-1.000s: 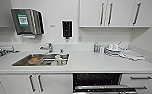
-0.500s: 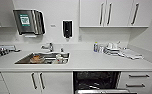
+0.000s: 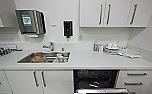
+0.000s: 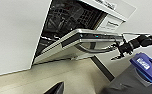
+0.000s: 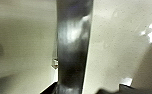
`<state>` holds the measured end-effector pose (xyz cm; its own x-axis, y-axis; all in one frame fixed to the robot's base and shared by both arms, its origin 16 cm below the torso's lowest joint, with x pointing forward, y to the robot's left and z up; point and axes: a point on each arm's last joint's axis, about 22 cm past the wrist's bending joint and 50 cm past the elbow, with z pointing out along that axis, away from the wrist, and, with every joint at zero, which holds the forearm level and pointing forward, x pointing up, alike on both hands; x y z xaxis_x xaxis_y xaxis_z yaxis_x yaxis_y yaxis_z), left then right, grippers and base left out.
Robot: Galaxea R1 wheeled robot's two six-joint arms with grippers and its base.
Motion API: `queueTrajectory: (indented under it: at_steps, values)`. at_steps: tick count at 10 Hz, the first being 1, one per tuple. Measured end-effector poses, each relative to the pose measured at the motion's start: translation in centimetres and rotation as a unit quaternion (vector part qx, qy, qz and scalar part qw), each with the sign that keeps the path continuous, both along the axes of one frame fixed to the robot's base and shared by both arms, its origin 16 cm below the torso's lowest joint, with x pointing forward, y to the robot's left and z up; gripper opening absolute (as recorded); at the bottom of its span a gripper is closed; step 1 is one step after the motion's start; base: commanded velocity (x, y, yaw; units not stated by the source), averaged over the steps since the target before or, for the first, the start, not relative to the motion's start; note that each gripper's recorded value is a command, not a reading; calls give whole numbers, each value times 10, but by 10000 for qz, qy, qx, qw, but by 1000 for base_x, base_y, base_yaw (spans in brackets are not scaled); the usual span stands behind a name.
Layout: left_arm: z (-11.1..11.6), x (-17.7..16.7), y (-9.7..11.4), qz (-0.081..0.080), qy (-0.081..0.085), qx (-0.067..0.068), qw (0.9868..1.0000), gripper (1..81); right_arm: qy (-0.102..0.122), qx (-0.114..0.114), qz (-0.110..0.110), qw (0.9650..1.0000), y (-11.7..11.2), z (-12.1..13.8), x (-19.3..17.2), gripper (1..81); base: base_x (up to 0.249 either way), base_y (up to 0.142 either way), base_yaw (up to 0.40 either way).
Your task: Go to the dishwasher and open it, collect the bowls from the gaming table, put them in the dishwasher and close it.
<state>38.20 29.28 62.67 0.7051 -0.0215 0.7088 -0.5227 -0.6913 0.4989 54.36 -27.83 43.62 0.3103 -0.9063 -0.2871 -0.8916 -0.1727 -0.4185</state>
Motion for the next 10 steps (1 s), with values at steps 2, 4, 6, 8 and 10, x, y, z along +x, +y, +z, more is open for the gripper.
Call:
queueTrajectory:
  at_steps: [2, 4, 6, 8, 10]
  values:
    - [-1, -1, 0, -3, 22, 9, 10000, 811, -2, -34, 10, 10000, -2, -5, -2, 811, -64, 0, 0]
    - [-2, -1, 0, -6, 26, 7, 10000, 811, 23, -132, 51, 9999, -1, -17, -6, 811, -65, 0, 0]
    - [-5, -4, -1, -31, 90, 40, 9999, 811, 15, -160, 107, 9998, 2, -34, -14, 811, -66, 0, 0]
    - [-10, -4, -12, -122, 128, -32, 9998, 811, 50, -58, 99, 9999, 5, -53, -30, 811, -32, 0, 0]
    - [-13, -4, -10, -120, 164, 15, 9998, 811, 42, -8, 147, 9999, 5, -57, -41, 811, 0, 0, 0]
